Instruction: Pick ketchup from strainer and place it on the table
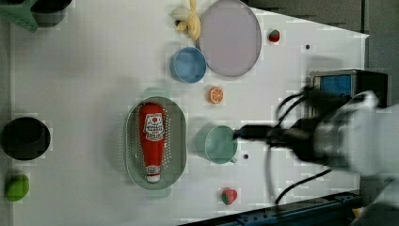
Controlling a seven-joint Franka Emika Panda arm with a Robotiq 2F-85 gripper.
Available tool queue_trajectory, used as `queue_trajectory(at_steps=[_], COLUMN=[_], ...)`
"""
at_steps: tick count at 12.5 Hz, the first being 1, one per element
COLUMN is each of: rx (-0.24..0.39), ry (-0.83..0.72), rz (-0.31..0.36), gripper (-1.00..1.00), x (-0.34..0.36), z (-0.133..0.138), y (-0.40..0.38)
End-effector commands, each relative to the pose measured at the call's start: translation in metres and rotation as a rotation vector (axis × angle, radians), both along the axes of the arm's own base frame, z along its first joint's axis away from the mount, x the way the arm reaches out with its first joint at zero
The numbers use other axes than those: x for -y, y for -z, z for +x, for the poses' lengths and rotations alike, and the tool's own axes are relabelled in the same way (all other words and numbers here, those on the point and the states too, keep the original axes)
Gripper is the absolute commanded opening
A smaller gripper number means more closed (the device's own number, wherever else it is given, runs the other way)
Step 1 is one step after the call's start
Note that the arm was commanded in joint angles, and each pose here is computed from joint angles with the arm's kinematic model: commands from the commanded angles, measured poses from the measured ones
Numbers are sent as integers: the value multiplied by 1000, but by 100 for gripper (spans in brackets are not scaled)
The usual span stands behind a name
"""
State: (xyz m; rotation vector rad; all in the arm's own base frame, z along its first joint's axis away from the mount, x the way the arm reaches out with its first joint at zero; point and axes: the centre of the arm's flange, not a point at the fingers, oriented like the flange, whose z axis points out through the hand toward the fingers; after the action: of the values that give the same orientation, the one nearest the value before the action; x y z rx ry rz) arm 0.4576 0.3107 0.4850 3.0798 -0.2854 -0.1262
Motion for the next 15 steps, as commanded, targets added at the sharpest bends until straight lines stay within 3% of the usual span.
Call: queue_trajectory(at_steps=[1,8,11,15], rx=[21,115,91,89], ry=[-12,-92,0,-64], rz=[48,164,205,210], gripper=[100,100,100,100], x=[-27,-43,-47,-51], z=[-8,-30,-35,-30], y=[34,175,220,262])
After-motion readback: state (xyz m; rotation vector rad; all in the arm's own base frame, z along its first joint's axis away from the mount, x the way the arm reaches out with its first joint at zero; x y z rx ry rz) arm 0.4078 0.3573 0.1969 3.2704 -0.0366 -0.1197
